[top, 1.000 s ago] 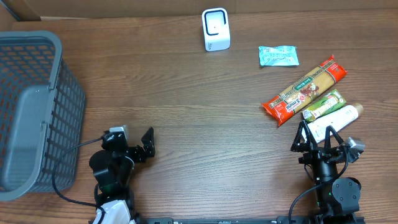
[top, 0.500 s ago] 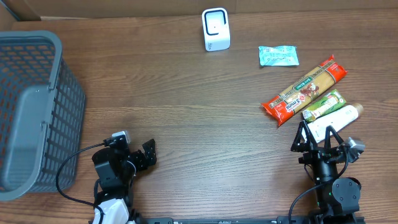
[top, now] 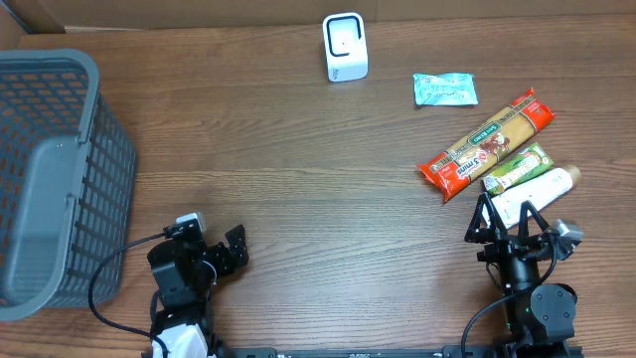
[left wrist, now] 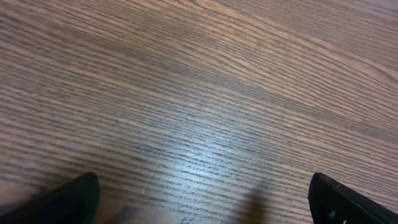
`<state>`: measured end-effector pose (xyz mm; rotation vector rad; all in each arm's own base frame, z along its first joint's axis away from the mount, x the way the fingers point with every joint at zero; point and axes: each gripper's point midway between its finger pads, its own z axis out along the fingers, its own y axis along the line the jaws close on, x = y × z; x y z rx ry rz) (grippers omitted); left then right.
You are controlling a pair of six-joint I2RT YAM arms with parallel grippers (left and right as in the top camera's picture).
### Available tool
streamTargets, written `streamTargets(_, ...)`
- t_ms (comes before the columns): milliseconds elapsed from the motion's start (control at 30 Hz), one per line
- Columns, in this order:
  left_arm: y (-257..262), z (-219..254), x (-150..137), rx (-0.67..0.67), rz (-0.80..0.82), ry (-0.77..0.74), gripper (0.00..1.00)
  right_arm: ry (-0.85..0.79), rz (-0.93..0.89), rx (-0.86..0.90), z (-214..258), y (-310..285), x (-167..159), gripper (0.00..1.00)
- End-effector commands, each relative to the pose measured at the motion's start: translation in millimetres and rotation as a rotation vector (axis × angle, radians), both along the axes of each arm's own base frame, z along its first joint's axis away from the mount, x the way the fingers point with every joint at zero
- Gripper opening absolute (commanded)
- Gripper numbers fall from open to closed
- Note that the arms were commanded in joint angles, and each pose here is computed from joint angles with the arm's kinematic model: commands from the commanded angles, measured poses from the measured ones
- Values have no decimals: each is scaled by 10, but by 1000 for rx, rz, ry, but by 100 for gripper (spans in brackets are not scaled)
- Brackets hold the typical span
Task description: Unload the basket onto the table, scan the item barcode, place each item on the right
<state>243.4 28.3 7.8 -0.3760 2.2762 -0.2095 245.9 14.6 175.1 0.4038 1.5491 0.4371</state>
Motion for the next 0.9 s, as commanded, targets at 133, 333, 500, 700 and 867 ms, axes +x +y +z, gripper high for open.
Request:
streamTargets(133, 58, 40, -62, 8, 58, -40, 99, -6, -10, 0, -12, -20, 0, 100)
streamTargets(333, 98, 411, 70, 50, 58, -200, 100, -6, -10, 0, -12, -20, 0, 100)
streamTargets(500, 118, 818, 143, 94, 56, -367, 100, -6, -10, 0, -12, -20, 0, 100)
streamTargets(700, 120, 1218, 150, 137, 56, -528, 99, -6, -10, 0, -12, -20, 0, 100)
streamTargets(867, 70, 1516, 118, 164, 40, -651, 100, -6, -10, 0, -12, -20, 0, 100)
